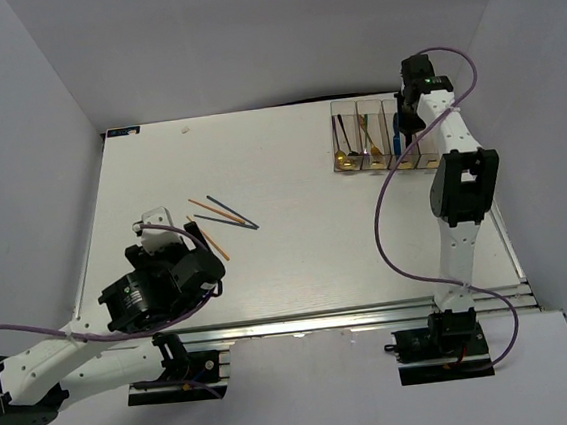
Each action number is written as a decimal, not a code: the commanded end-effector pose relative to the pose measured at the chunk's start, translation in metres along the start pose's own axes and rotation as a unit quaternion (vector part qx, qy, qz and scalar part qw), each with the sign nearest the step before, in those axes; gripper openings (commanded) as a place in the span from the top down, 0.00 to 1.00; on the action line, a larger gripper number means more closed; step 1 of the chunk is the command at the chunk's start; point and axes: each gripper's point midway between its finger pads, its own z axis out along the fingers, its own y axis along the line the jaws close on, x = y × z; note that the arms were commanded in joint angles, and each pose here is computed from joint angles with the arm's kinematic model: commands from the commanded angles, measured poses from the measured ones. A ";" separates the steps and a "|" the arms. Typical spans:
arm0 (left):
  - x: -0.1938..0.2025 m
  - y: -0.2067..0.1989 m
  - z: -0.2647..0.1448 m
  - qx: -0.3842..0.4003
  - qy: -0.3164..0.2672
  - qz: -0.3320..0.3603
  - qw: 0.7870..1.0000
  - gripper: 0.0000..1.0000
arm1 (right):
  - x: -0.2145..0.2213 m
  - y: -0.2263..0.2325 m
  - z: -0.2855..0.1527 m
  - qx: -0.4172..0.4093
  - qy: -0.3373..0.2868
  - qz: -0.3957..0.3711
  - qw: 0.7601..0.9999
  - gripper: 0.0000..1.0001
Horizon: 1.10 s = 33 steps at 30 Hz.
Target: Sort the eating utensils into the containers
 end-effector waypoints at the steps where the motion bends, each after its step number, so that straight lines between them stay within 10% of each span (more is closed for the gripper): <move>1: 0.001 -0.003 0.001 0.001 -0.001 0.005 1.000 0.02 | -0.023 0.005 0.015 -0.012 -0.049 -0.018 0.999 1.00; 8: -0.003 0.000 0.000 0.002 -0.006 -0.003 1.000 0.02 | -0.033 0.003 0.035 -0.001 -0.079 -0.011 0.997 0.98; 12: -0.002 -0.001 0.000 0.001 -0.006 -0.002 1.000 0.02 | -0.030 0.005 0.040 -0.005 -0.062 -0.011 0.998 0.55; 13: -0.003 -0.001 0.000 0.001 -0.007 -0.002 1.000 0.02 | -0.029 0.004 0.039 -0.003 -0.060 -0.009 0.998 0.22; 15: -0.003 -0.001 0.000 0.001 -0.007 -0.003 1.000 0.02 | -0.031 0.002 0.027 0.001 -0.066 -0.004 0.998 0.11; 21: -0.004 0.000 0.000 0.000 -0.008 -0.004 1.000 0.02 | -0.050 0.021 -0.037 -0.026 -0.104 0.008 0.994 0.11; 29: -0.011 0.012 0.000 -0.021 -0.025 -0.023 0.999 0.02 | 0.046 0.271 -0.116 -0.215 -0.145 -0.190 0.947 0.12; 33: -0.010 0.011 0.000 -0.020 -0.023 -0.020 0.999 0.02 | 0.079 0.354 -0.115 -0.259 -0.154 -0.255 0.919 0.47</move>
